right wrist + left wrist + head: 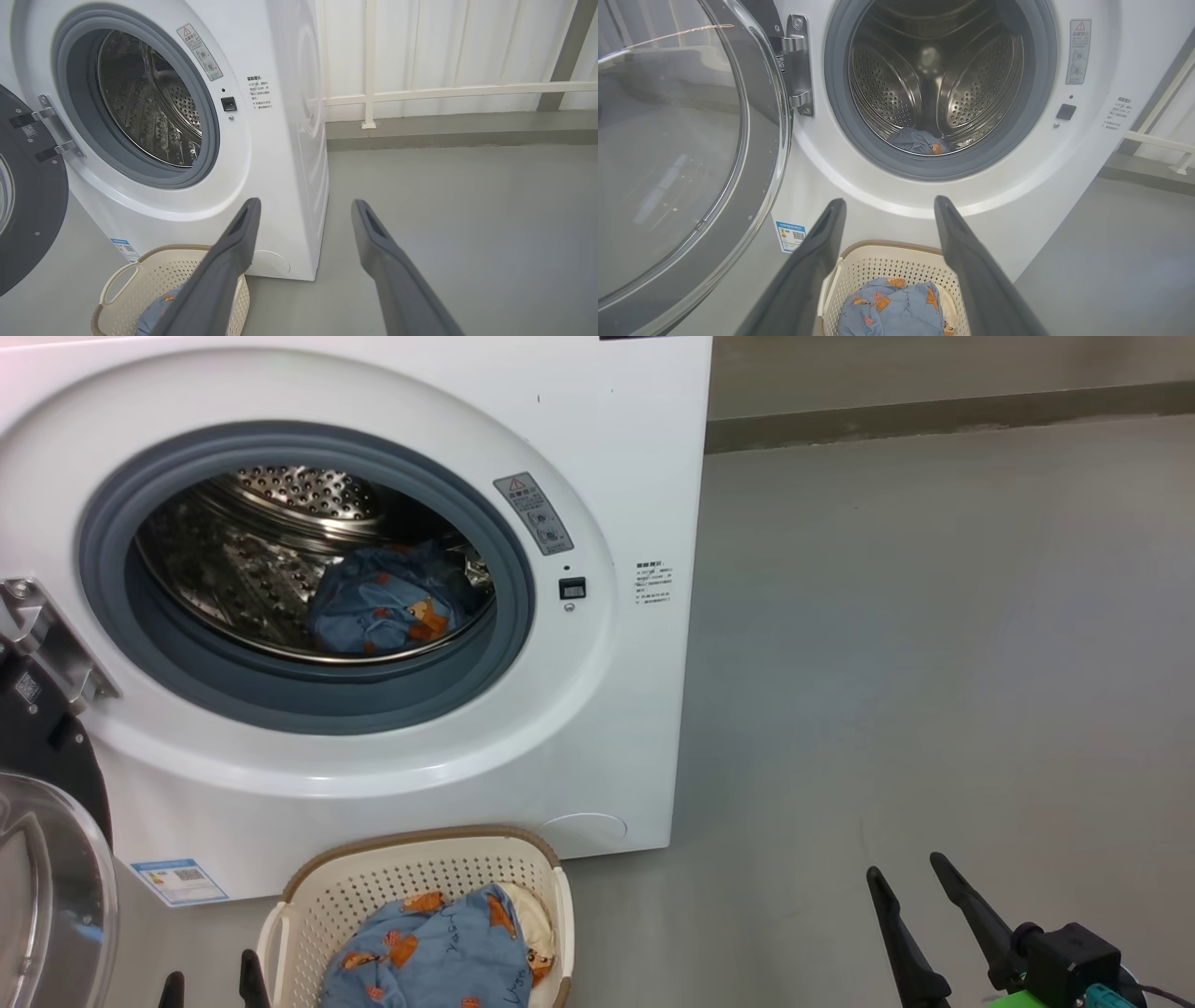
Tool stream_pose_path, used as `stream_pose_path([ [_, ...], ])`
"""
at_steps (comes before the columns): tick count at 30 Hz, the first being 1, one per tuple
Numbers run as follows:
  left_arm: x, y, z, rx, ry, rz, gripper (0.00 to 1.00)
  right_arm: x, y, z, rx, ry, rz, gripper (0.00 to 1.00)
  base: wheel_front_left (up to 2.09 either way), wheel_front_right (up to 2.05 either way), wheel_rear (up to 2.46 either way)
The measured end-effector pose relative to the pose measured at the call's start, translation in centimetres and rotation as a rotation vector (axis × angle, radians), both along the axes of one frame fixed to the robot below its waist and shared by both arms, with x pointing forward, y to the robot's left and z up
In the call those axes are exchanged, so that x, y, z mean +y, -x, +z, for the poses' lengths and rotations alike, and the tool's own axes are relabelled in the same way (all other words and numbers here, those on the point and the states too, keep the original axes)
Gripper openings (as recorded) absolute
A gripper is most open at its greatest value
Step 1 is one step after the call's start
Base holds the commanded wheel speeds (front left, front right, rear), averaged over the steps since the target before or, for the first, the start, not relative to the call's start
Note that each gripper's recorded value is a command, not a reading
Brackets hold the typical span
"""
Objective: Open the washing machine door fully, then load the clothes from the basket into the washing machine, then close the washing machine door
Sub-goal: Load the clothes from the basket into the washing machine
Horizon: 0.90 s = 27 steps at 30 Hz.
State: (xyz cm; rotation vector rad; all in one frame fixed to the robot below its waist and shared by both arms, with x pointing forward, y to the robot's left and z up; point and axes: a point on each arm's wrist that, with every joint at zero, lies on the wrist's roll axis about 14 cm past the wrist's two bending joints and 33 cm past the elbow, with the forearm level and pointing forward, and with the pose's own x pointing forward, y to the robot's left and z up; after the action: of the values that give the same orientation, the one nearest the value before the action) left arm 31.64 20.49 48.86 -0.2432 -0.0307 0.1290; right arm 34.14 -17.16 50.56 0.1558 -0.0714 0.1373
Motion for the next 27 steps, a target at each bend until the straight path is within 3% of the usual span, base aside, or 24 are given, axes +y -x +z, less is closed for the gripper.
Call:
stream_pose_path([
  [9,-0.4,-0.3,-0.8,0.028,-0.001,-0.012,1.00,0.4,0.0,-0.6,0.021,-0.001,0.010,1.00,0.00,0.00,0.00],
  [18,-1.7,-0.6,-4.8,0.165,-0.035,-0.050,1.00,0.0,-0.3,-2.2,0.071,-0.005,-0.003,1.00,0.00,0.00,0.00],
  [27,-4.7,-6.1,-8.9,0.276,-0.079,-0.142,1.00,0.4,-3.5,-3.4,0.104,-0.020,-0.005,1.00,0.00,0.00,0.00],
])
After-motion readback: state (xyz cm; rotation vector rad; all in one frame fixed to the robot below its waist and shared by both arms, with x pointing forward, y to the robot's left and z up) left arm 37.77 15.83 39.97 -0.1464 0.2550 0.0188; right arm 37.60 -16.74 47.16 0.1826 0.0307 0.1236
